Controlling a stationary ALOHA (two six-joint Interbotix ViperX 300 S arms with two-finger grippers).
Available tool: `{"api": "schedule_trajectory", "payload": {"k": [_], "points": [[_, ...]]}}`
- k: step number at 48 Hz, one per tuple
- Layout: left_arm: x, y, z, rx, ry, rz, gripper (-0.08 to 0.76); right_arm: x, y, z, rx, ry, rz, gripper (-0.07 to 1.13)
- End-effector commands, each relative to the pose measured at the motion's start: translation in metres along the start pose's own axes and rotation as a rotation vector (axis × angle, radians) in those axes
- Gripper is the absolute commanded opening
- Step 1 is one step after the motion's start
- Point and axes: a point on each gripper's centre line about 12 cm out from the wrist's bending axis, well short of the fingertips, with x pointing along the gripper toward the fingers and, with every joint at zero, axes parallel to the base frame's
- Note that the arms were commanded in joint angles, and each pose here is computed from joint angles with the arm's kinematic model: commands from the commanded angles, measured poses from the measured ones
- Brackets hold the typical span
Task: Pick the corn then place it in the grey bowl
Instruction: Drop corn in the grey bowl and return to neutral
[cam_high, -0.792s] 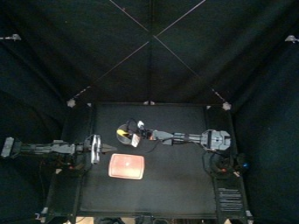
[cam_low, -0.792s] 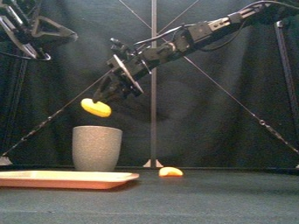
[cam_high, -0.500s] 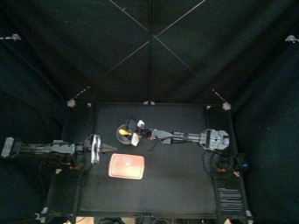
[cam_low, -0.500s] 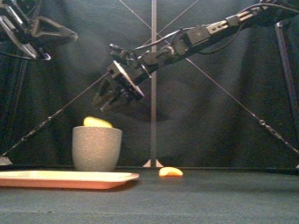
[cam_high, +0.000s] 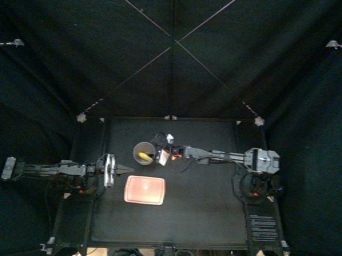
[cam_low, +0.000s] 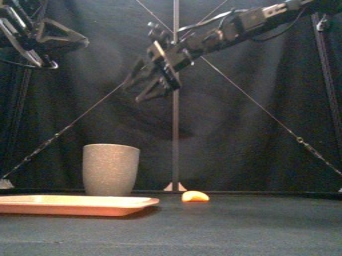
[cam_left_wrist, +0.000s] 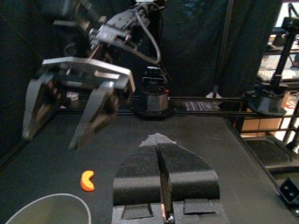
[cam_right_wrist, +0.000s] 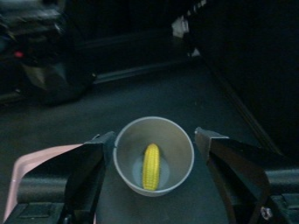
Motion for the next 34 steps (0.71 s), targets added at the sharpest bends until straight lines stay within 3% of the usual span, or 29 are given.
{"api": "schedule_trajectory", "payload": {"k": [1, 15, 34], "points": [[0.001, 0.000, 0.007, 0.011, -0.020, -0.001, -0.040, -0.057, 0.031, 0.025, -0.033, -0.113, 0.082, 1.05], [0.001, 0.000, 0.008, 0.015, -0.025, -0.002, -0.040, -0.157, 0.072, 0.004, -0.071, -0.263, 0.259, 1.05], [-0.002, 0.000, 0.008, 0.022, -0.032, -0.002, -0.040, -0.268, 0.054, -0.046, -0.048, -0.457, 0.332, 1.04]]}}
